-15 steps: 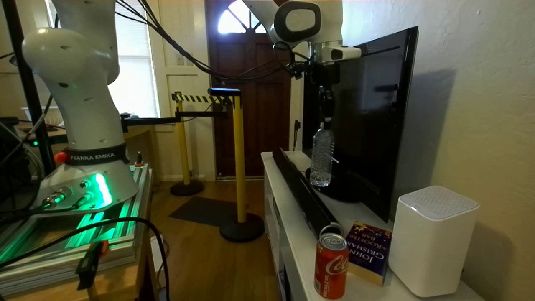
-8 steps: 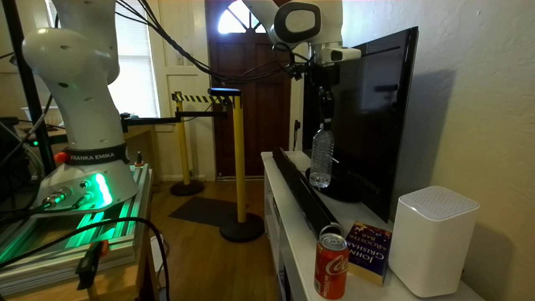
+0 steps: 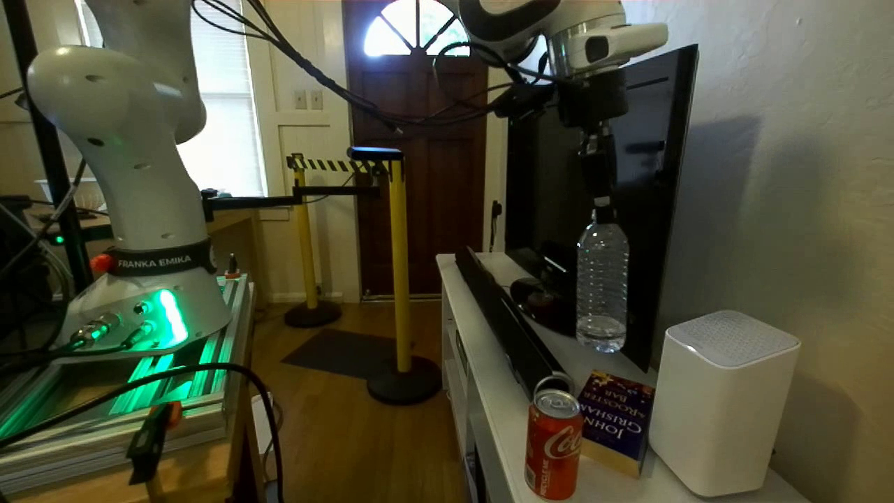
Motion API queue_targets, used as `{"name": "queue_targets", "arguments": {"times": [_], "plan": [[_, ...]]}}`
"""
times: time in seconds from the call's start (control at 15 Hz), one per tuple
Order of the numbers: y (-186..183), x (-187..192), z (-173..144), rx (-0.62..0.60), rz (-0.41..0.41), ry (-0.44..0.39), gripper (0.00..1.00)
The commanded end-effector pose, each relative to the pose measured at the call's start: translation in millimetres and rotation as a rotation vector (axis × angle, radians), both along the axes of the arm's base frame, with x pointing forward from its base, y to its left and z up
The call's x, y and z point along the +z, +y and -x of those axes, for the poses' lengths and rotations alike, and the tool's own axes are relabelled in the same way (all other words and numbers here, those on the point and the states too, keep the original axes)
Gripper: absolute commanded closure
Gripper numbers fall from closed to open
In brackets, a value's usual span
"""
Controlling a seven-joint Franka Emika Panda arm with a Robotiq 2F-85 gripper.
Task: Move the clear bottle to the right.
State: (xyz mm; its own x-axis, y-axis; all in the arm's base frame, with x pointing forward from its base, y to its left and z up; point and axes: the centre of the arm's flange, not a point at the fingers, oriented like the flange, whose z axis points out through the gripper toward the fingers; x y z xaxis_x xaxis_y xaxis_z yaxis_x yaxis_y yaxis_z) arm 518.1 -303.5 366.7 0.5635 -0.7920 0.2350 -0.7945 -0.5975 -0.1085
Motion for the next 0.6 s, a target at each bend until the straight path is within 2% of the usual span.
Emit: {"name": "queue_targets", "arguments": {"times": [0.0,0.27,0.53], "plan": [[-39,13,30,-0.176,0.040,-0.059,0.92],[-70,9,45,-0.280,0.064,-0.066,0.92],[-80,-8,51,-0.356,0.076,-0.041,0.92]]}}
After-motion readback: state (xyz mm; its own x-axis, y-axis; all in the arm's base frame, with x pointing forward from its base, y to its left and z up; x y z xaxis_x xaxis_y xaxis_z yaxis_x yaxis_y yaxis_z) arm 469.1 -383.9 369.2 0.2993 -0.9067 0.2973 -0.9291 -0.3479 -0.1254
